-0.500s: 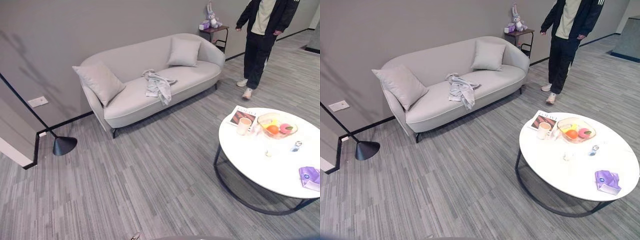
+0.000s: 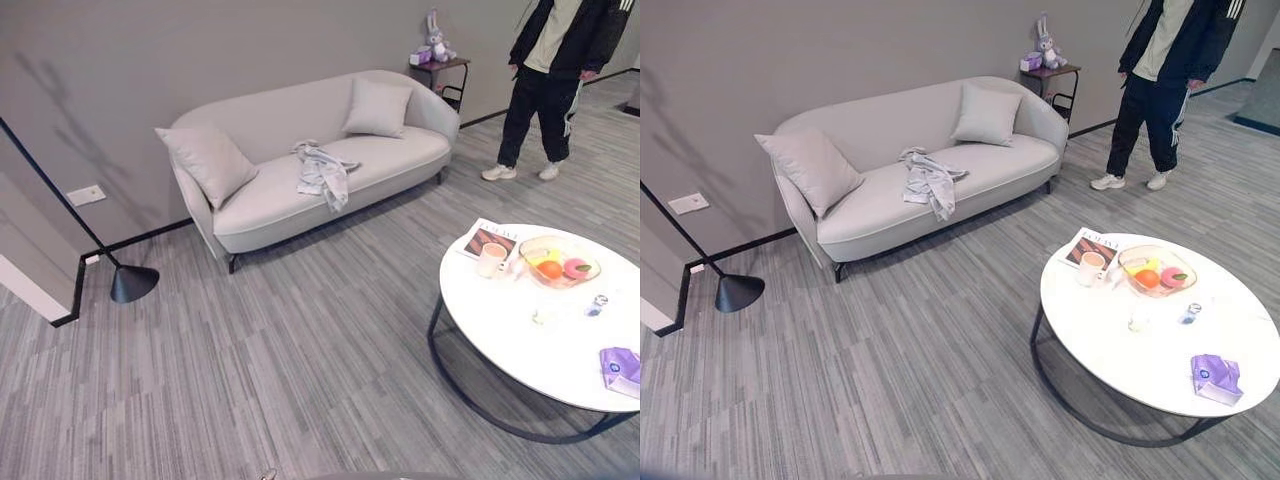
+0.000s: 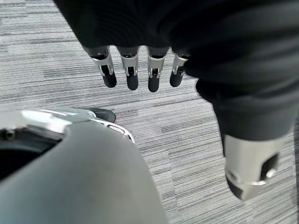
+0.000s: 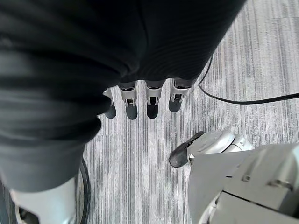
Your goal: Hang the clothes on the sofa on the clothes rack.
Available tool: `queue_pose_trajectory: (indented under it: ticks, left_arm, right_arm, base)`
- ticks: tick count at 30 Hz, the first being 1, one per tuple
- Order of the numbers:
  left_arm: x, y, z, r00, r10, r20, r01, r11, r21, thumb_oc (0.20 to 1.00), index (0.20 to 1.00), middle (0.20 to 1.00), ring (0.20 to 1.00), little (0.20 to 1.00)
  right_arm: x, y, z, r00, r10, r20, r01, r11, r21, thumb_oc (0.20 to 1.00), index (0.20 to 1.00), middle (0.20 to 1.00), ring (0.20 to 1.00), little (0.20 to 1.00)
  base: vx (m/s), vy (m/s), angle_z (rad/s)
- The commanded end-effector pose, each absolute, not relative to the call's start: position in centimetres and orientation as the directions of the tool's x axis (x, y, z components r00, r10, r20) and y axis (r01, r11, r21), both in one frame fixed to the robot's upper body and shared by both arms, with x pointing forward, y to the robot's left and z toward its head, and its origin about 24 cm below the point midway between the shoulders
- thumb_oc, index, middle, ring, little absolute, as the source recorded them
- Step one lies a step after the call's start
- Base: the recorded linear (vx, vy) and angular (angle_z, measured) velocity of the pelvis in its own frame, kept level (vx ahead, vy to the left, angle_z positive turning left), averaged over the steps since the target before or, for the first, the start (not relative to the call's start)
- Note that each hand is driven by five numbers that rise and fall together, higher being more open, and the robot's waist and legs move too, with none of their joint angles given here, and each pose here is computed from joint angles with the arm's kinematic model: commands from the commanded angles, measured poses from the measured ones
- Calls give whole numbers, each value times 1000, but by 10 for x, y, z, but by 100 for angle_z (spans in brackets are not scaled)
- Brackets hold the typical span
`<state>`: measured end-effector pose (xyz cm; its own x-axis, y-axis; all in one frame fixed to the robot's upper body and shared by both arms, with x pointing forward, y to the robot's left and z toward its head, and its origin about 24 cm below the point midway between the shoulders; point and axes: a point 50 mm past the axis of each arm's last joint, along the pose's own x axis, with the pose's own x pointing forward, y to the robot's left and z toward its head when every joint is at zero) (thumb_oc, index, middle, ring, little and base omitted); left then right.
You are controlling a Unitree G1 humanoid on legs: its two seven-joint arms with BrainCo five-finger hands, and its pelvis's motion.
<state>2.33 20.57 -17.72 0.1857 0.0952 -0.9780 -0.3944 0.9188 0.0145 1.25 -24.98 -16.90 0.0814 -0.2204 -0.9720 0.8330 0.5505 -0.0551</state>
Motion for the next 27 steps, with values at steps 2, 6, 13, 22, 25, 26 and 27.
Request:
queue_pose_trajectory:
  ticks: [2,6,13,22,25,26,27]
  left_arm:
    - [22,202,-178,176,100,-979,-508,861,-4,1000,1000,1000,1000,1000]
    - [24,199,-178,189,90,-978,-500,866,-17,1000,1000,1000,1000,1000]
    - [25,196,-179,188,77,-979,-462,887,-19,1000,1000,1000,1000,1000]
    - [28,194,-179,199,84,-976,-464,886,-19,1000,1000,1000,1000,1000]
    - [21,197,-179,182,90,-979,-468,884,-6,1000,1000,1000,1000,1000]
    - [19,197,-179,178,92,-980,-470,883,-3,1000,1000,1000,1000,1000]
    - [19,198,-179,177,92,-980,-468,884,-1,1000,1000,1000,1000,1000]
  right_arm:
    - [17,-231,-173,65,-179,-982,834,550,-44,1000,1000,1000,1000,1000]
    - [15,-235,-172,59,-189,-980,845,532,-52,1000,1000,1000,1000,1000]
    - [11,-237,-172,47,-192,-980,827,558,-70,1000,1000,1000,1000,1000]
    - [20,-242,-170,70,-204,-976,775,627,-76,1000,1000,1000,1000,1000]
    - [20,-240,-171,73,-191,-979,754,653,-71,1000,1000,1000,1000,1000]
    - [19,-240,-171,72,-191,-979,751,657,-73,1000,1000,1000,1000,1000]
    - [18,-240,-171,69,-191,-979,749,658,-76,1000,1000,1000,1000,1000]
  base:
    - [8,-48,3]
    - [7,-21,2]
    - [17,-19,4]
    - [-11,-9,4]
    - [62,11,-7]
    - [70,34,-7]
    - [61,64,-10]
